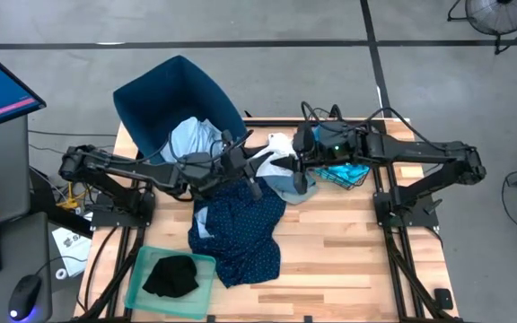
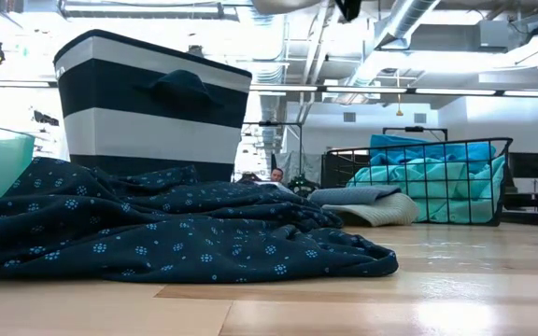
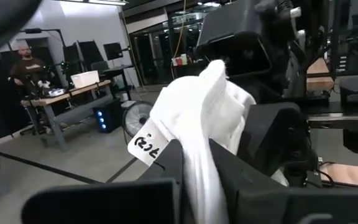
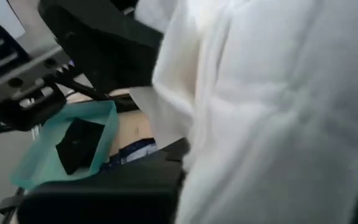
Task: Pick & Place Cloths
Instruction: Put the white shorts into the black wire basket, then put the dark blue cloth into the blue laundry organizer
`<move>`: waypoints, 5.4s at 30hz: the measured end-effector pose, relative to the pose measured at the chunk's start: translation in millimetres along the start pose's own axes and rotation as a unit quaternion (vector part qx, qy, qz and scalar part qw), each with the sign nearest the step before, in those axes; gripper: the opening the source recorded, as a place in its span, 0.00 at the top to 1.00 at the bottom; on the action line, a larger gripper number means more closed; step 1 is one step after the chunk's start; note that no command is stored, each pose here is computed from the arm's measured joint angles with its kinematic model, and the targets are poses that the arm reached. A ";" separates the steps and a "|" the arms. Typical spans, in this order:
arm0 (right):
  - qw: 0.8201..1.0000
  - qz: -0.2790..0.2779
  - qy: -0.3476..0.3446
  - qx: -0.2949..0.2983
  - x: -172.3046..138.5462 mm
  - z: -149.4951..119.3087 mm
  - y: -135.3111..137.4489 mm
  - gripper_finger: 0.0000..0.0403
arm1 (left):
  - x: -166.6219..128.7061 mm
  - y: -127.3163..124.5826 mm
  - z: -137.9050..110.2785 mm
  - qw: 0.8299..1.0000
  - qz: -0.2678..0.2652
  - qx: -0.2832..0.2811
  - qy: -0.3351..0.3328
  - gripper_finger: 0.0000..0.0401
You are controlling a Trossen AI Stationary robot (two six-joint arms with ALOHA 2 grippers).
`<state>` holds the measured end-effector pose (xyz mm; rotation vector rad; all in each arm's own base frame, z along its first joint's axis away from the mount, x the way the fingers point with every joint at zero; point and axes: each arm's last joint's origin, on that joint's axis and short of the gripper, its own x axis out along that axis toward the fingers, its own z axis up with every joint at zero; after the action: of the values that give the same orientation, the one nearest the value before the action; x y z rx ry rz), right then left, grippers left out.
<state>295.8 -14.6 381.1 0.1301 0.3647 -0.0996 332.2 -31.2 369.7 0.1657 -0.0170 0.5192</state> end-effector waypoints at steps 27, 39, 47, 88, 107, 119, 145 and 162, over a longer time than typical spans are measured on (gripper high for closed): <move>0.892 -0.270 0.333 0.140 -61.2 -111.2 -166.6 0.93 | -10.6 1.9 0.0 0.999 0.021 -0.029 0.036 0.45; 0.873 -0.233 0.400 0.152 -50.5 -158.6 -174.5 0.64 | -9.4 3.5 -0.6 0.999 0.024 -0.028 0.037 0.44; 0.875 -0.252 0.396 0.120 -60.1 -107.3 -161.7 0.31 | -9.5 3.4 -0.6 0.999 0.024 -0.028 0.037 0.40; 0.856 -0.296 0.372 0.202 -45.7 -201.0 -171.6 0.98 | -10.4 2.1 -1.4 0.998 0.021 -0.034 0.041 0.43; 0.917 -0.242 0.304 0.092 -71.8 -43.2 -130.6 0.62 | -58.2 -48.5 -29.9 0.973 -0.121 -0.041 0.194 0.37; 0.948 -0.185 0.253 0.063 -97.1 12.0 -76.0 0.45 | -24.8 -86.9 -106.3 0.954 -0.096 0.031 0.284 0.35; 0.965 -0.149 0.207 0.056 -141.2 16.0 -44.3 0.50 | 8.7 -107.9 -225.9 0.890 -0.114 0.035 0.440 0.35; 0.970 -0.123 0.204 0.056 -153.4 13.2 -29.9 0.55 | 6.6 -98.6 -227.0 0.868 -0.086 -0.030 0.487 0.98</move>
<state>154.2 -34.8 445.5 0.2185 0.7863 -0.3417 380.8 -75.5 131.1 -0.1728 0.9666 0.3761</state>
